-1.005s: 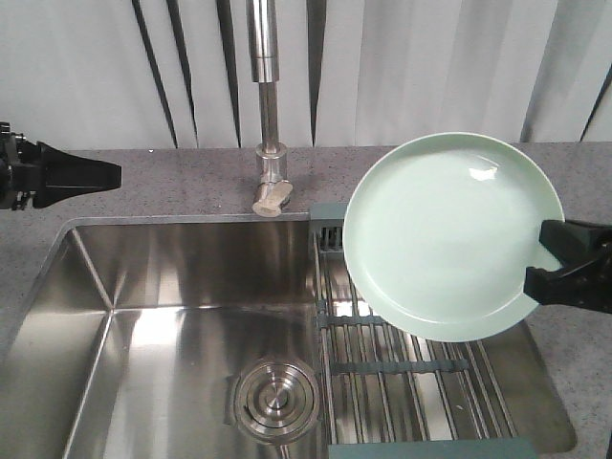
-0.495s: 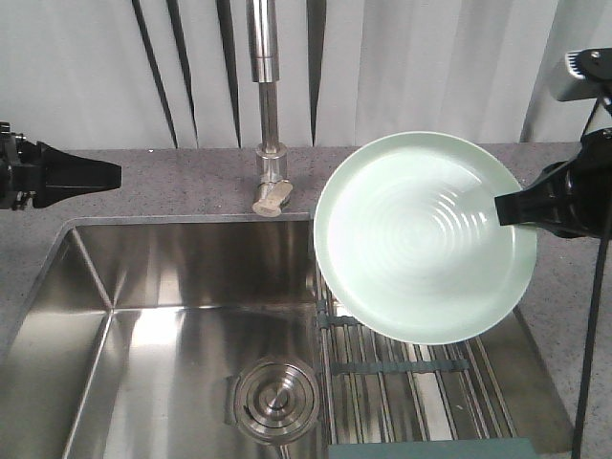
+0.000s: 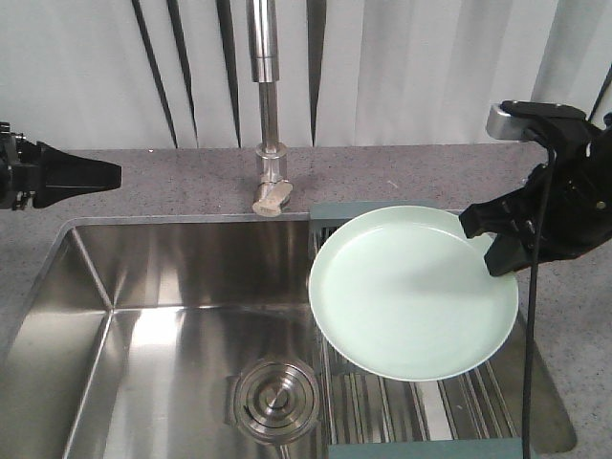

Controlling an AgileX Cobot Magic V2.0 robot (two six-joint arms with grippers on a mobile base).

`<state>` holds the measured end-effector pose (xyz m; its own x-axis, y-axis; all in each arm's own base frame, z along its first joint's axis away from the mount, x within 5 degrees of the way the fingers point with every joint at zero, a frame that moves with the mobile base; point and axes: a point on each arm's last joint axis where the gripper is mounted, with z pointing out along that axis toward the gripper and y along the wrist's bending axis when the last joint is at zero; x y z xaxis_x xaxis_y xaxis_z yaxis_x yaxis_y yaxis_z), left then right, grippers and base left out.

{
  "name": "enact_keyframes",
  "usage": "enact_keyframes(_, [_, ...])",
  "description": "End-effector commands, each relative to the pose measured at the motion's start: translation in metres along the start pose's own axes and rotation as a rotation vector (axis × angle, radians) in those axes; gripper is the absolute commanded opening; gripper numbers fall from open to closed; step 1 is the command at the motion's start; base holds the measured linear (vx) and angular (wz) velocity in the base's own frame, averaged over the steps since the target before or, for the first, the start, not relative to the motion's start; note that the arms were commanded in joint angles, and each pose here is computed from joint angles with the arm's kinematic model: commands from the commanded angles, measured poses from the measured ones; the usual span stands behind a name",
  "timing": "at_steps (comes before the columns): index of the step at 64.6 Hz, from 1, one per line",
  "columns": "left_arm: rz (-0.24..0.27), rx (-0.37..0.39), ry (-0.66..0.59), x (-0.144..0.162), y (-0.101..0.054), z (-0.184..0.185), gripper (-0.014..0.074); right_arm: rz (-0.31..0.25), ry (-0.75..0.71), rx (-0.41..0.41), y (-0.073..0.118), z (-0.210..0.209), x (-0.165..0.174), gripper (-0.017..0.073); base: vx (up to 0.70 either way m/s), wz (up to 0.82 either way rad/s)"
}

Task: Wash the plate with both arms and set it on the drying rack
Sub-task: 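Swing the plate with the right gripper under the faucet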

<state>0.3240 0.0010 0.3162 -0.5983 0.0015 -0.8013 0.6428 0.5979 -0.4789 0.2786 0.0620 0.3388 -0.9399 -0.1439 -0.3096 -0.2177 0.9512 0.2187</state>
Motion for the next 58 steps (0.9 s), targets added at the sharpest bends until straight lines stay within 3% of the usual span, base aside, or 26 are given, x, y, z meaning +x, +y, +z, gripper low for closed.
enact_keyframes(1, [0.033,0.057,-0.082,-0.016,-0.02,-0.009,0.0471,-0.004,-0.026,-0.088,0.012,-0.019,0.003,-0.001,0.0,0.0])
enact_keyframes(8, [0.033,0.057,-0.082,-0.016,-0.02,-0.009,0.0471,-0.014,-0.031,-0.176,0.026,-0.02,0.004,-0.001,0.0,0.0])
enact_keyframes(21, [0.033,0.057,-0.082,-0.016,-0.02,-0.009,0.0471,-0.135,0.007,-0.172,0.069,-0.004,0.008,-0.001,0.0,0.0])
enact_keyframes(29, [0.033,0.057,-0.082,-0.016,-0.02,-0.009,0.0471,-0.114,-0.024,-0.157,0.078,0.006,0.002,-0.001,0.0,0.0])
enact_keyframes(46, [0.033,0.057,-0.082,-0.016,-0.02,-0.009,0.0471,-0.052,-0.148,-0.208,0.087,0.006,-0.034,-0.001,0.0,0.0])
enact_keyframes(58, [0.033,0.057,-0.082,-0.016,-0.02,-0.009,0.0471,-0.066,-0.206,-0.242,0.097,0.002,-0.067,-0.001,0.0,0.0])
